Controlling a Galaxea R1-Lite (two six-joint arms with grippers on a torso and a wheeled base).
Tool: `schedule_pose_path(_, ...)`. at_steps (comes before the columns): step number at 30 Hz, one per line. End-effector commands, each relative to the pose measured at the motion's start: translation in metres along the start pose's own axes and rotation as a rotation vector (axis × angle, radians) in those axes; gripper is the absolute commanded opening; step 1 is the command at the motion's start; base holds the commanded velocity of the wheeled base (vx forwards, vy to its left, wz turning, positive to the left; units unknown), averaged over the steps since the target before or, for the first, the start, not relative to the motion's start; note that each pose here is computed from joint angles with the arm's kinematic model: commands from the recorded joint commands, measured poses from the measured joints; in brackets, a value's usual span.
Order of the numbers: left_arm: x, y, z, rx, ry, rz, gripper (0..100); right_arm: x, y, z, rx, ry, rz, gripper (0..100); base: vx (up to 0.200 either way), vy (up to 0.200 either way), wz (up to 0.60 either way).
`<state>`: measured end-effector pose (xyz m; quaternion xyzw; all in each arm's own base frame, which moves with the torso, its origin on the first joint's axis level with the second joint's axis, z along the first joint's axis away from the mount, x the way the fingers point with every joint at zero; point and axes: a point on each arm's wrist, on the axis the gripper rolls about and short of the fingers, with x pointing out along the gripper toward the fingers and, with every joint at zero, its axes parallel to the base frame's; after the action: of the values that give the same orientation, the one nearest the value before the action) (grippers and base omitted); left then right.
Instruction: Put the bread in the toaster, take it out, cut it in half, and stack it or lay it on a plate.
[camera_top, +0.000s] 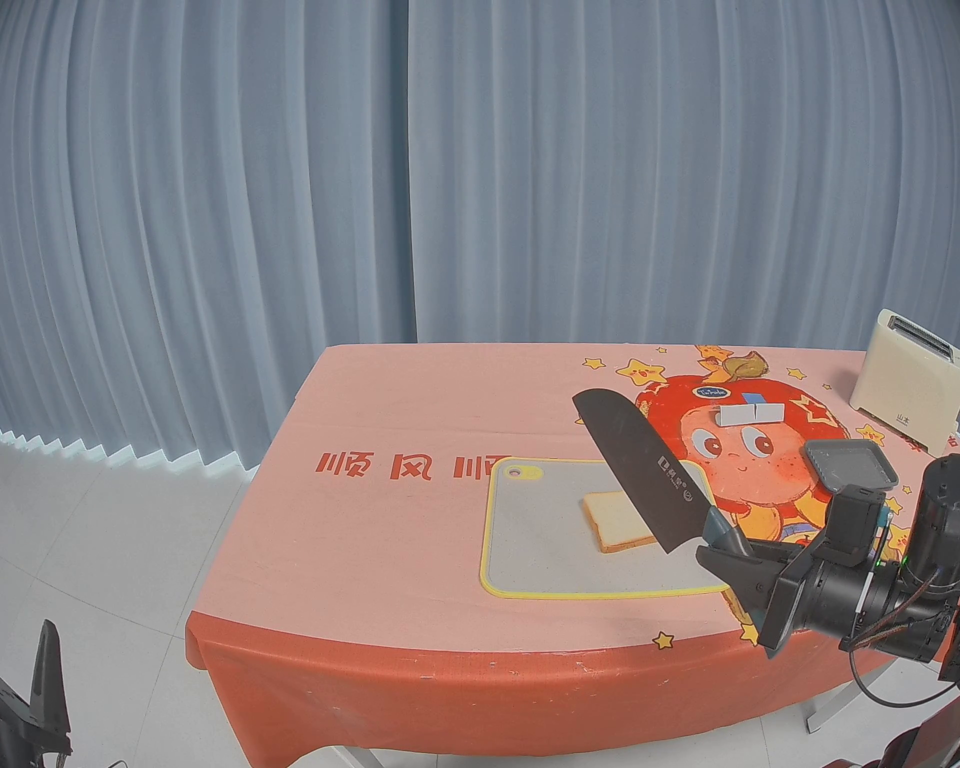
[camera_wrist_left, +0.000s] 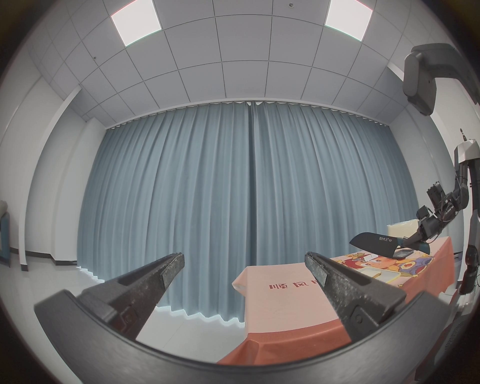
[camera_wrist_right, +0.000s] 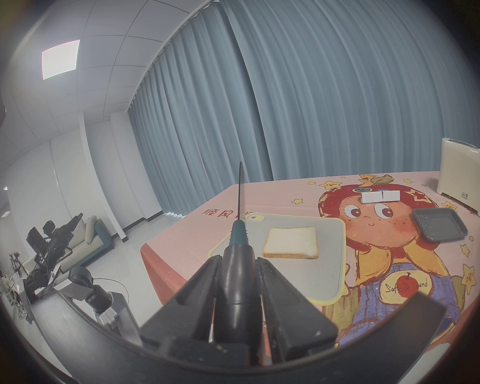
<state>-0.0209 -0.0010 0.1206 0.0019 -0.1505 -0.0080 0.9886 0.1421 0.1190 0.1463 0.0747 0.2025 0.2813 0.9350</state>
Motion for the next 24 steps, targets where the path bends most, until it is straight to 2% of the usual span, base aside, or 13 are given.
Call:
schedule_pose_path(1,0.011,-0.001,-0.006,0.000,0.095,-0.041,100,0.001,0.000,0.000,0.000,0.002,-0.001,0,0.000,0.000,0.00)
schedule_pose_path(7,0.021,-0.001,-0.003,-0.004,0.129,-0.055,100,0.000,-0.001,0.001,0.004,-0.006,-0.002,0,0.000,0.000,0.00)
schedule_pose_path(13,0.037,0.000,0.004,-0.004,0.118,-0.062,100,0.001,-0.001,-0.001,0.002,0.004,-0.002,0,0.000,0.000,0.00)
schedule_pose_path(15,0.043,-0.002,0.004,-0.008,0.146,-0.128,100,0.001,0.000,-0.001,0.003,0.006,0.000,0,0.000,0.000,0.00)
schedule_pose_path(16,0.045,-0.002,0.003,-0.021,0.165,-0.164,100,0.001,0.000,-0.001,0.003,0.006,0.000,0,0.000,0.000,0.00)
schedule_pose_path(20,0.053,-0.003,0.002,-0.029,0.206,-0.196,100,0.000,0.000,0.000,0.004,0.000,0.000,0,0.000,0.000,0.00)
schedule_pose_path(24,0.064,-0.004,0.007,-0.025,0.221,-0.230,100,0.001,0.000,-0.001,0.003,0.005,-0.001,0,0.000,0.000,0.00)
